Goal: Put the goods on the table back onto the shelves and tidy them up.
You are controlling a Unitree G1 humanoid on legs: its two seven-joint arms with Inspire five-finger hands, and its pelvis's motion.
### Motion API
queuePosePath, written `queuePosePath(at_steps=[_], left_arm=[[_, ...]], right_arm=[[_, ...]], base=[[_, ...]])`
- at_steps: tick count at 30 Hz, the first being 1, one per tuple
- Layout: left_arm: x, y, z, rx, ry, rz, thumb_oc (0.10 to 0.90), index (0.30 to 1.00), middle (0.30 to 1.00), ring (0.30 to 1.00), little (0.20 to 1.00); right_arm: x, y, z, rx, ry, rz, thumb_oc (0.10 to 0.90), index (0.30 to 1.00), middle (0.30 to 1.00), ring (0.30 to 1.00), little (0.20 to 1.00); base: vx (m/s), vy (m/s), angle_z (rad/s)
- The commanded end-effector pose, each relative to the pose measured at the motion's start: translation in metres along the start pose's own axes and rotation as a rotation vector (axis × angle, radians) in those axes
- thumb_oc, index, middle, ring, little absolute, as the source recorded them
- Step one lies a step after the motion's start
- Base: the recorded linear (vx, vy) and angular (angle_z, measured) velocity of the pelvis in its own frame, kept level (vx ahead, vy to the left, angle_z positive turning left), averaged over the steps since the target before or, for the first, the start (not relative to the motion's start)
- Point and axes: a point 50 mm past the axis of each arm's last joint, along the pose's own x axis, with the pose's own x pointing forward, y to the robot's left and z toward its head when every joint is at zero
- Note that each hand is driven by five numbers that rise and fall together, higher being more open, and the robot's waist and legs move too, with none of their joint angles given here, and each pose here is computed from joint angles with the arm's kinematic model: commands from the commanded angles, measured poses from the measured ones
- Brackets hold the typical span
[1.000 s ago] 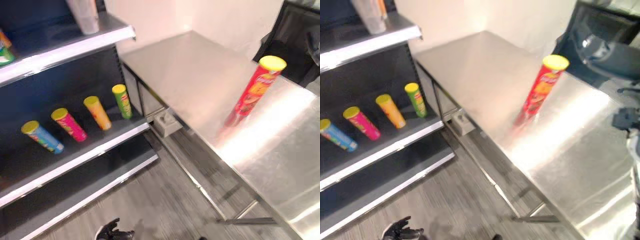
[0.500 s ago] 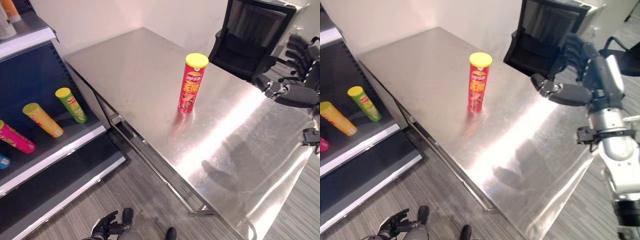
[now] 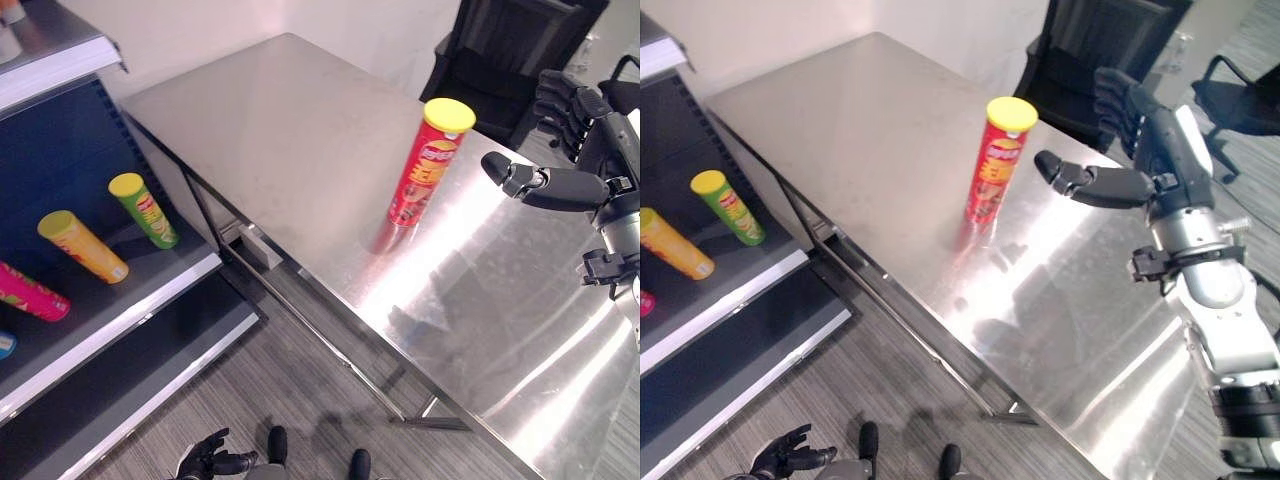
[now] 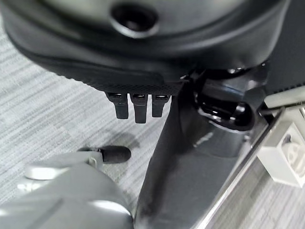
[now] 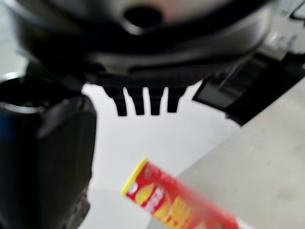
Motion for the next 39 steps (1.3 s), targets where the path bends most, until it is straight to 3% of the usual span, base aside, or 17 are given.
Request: queuePosePath(at_steps=[1,20,39], left_arm=[[-0.001,0.007,-0.004,0.078,0.006,0.013,0.800,0.900,0.900,0.900,0.900],[0.000,0.008,-0.002,0.103,0.019,0.022,0.800,0.900,0.900,0.900,0.900],[0.000,0.011,-0.004,0.102,0.033,0.029,0.800,0.900,0.900,0.900,0.900]], right_arm=[[0.019,-0.024,0.033,-0.084,-0.138,-0.100,0.800,0.900,0.900,0.900,0.900],[0.041,-0.014,0.010,-0.019,-0.025,-0.110,0.800,0.900,0.900,0.900,0.900],[0.069,-0.028,0.010,-0.032,0.065,-0.107,0.800,0.900,0.900,0.900,0.900]], base=[[0.03,0.061,0.00],[0.02,0.015,0.05],[0.01,-0.007,0.04]])
